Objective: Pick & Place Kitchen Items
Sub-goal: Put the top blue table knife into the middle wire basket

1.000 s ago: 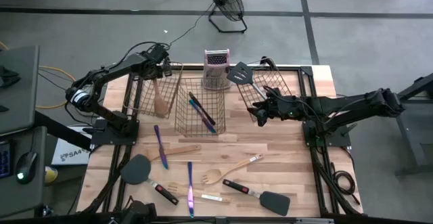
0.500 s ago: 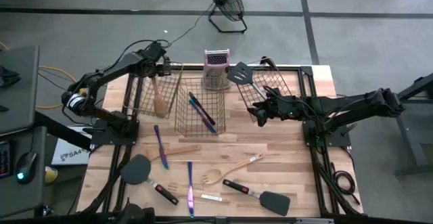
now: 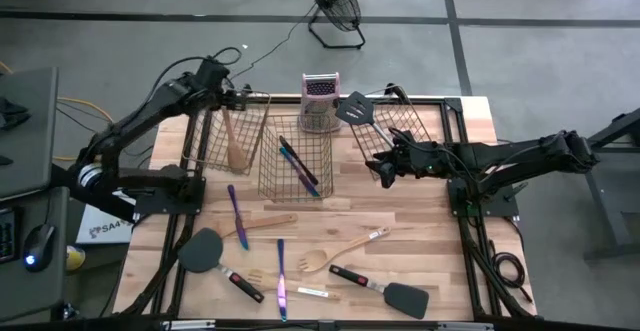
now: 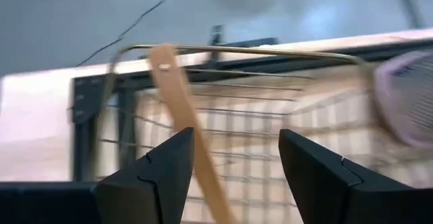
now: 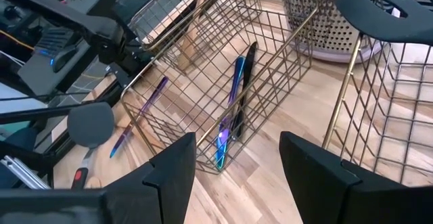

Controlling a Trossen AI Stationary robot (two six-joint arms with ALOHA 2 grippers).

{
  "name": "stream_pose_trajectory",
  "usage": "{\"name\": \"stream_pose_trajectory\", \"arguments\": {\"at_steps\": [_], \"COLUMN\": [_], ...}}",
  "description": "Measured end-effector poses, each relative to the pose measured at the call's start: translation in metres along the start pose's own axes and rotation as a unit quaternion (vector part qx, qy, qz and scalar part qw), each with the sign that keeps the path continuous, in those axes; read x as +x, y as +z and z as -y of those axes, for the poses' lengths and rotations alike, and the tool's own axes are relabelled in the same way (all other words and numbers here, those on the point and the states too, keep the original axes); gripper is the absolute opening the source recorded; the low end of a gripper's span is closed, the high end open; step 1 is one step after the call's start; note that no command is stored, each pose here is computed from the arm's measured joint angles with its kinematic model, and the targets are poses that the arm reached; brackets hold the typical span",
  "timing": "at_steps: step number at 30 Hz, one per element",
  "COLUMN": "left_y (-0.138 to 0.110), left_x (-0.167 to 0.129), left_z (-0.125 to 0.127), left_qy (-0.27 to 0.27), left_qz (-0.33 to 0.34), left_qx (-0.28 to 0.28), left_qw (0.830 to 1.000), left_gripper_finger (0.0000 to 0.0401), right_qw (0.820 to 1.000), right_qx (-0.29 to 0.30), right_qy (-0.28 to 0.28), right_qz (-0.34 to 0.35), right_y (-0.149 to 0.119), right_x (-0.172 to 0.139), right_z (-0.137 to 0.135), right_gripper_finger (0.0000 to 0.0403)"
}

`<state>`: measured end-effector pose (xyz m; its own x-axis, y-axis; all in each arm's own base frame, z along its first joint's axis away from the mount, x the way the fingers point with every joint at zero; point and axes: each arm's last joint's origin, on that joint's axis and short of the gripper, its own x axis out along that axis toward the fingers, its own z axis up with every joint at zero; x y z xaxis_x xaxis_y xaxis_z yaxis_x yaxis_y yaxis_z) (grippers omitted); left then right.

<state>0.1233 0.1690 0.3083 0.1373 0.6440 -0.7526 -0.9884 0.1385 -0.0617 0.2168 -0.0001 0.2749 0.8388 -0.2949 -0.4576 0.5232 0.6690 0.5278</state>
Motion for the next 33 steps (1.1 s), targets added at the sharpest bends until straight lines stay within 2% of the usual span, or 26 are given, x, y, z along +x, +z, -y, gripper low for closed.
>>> {"name": "stream_pose_trajectory", "arguments": {"at_steps": [6, 13, 19, 25, 30, 33], "left_y": [-0.013, -0.033, -0.052, -0.074, -0.094, -0.104], "left_x": [-0.038, -0.072, -0.094, -0.106, -0.12, -0.126], "left_z": [0.008, 0.02, 0.031, 0.039, 0.046, 0.046], "left_qy": [-0.08, -0.175, -0.281, -0.32, -0.376, -0.388], "left_qz": [0.037, 0.057, 0.028, -0.03, -0.072, -0.098], "left_qx": [0.03, 0.082, 0.141, 0.171, 0.234, 0.251], "left_qw": [0.996, 0.98, 0.949, 0.931, 0.894, 0.881], "left_gripper_finger": [0.0214, 0.0214, 0.0214, 0.0214, 0.0214, 0.0214], "right_qw": [1.0, 1.0, 1.0, 1.0, 0.999, 0.999], "right_qx": [-0.001, -0.005, -0.005, -0.005, -0.012, -0.014], "right_qy": [0.0, 0.008, 0.009, 0.019, 0.027, 0.028], "right_qz": [0.0, -0.008, -0.01, -0.02, -0.028, -0.029], "right_y": [0.0, 0.0, -0.001, -0.001, -0.002, -0.002], "right_x": [0.0, 0.0, 0.0, 0.0, 0.0, 0.0], "right_z": [0.0, 0.0, -0.001, -0.001, -0.002, -0.002], "right_gripper_finger": [0.0206, 0.0206, 0.0206, 0.0206, 0.0207, 0.0206]}}
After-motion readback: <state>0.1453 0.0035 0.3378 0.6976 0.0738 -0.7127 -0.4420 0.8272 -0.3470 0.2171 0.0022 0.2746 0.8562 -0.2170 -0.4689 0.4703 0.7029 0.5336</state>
